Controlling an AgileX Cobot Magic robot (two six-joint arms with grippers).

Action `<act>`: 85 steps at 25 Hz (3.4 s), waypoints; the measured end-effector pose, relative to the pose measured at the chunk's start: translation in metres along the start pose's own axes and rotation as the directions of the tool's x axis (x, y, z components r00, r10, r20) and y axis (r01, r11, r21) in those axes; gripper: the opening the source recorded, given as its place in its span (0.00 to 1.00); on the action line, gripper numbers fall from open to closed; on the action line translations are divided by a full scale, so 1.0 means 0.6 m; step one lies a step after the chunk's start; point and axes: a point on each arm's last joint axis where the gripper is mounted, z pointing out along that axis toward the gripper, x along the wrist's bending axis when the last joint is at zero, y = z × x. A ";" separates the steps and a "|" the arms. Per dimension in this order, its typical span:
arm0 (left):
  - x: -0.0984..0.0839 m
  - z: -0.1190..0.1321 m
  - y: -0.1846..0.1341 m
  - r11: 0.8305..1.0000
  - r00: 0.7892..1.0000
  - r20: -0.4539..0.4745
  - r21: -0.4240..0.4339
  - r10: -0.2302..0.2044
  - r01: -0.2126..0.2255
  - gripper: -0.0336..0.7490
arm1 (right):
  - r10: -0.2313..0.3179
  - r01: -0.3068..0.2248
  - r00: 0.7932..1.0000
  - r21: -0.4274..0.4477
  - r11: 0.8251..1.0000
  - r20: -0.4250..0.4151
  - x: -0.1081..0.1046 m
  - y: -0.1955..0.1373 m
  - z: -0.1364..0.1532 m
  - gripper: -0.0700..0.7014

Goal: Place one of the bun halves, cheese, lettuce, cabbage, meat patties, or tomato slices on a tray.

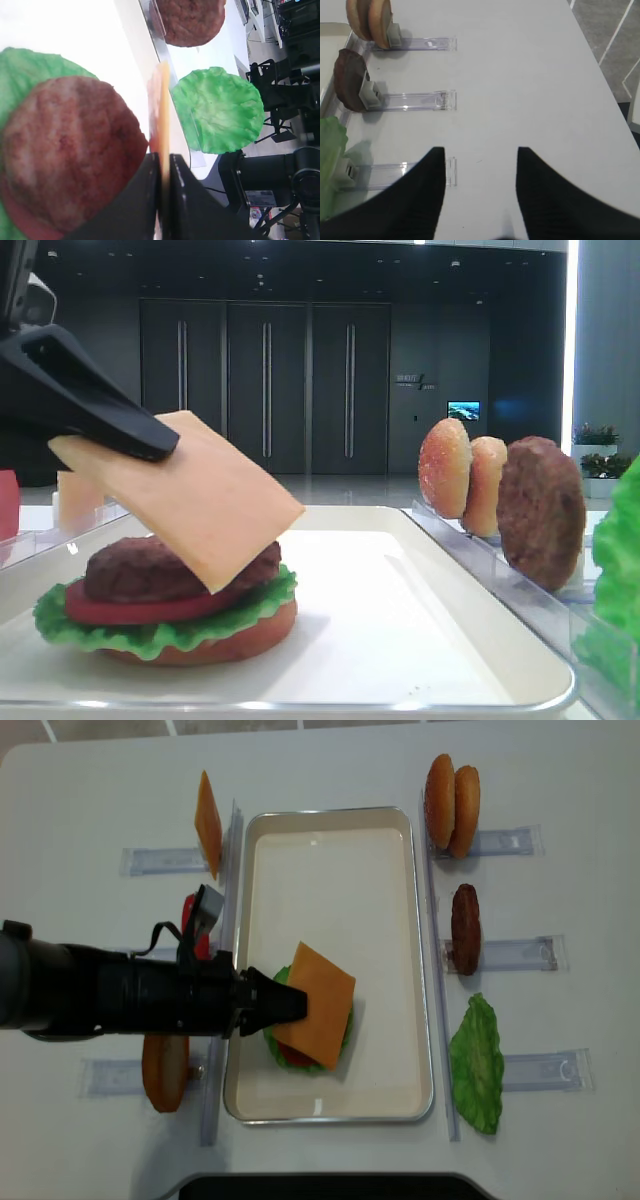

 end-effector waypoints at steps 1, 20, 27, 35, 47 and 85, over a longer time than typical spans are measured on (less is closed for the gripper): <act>0.000 0.000 0.000 1.000 1.000 0.000 0.000 0.004 -0.004 0.07 | 0.000 0.000 1.000 0.000 1.000 0.000 0.000 0.000 0.000 0.50; -0.003 0.001 0.014 0.998 0.998 0.004 -0.015 0.056 -0.056 0.07 | 0.000 0.000 1.000 0.000 1.000 0.000 0.000 0.000 0.000 0.50; -0.003 0.001 0.014 0.998 0.998 0.004 -0.015 0.057 -0.057 0.07 | 0.000 0.000 1.000 0.000 1.000 0.000 0.000 0.000 0.000 0.50; 0.003 0.000 0.014 1.000 0.999 -0.035 -0.017 0.023 -0.023 0.17 | 0.000 0.000 1.000 0.000 1.000 0.000 0.000 0.000 0.000 0.50; 0.006 0.000 0.013 1.000 0.998 -0.056 -0.008 0.005 -0.005 0.45 | 0.000 0.000 1.000 0.000 1.000 0.000 0.000 0.000 0.000 0.50; -0.037 -0.044 0.026 1.000 0.977 -0.212 -0.012 0.024 -0.028 0.59 | 0.000 0.000 1.000 0.000 1.000 0.000 0.000 0.000 0.000 0.50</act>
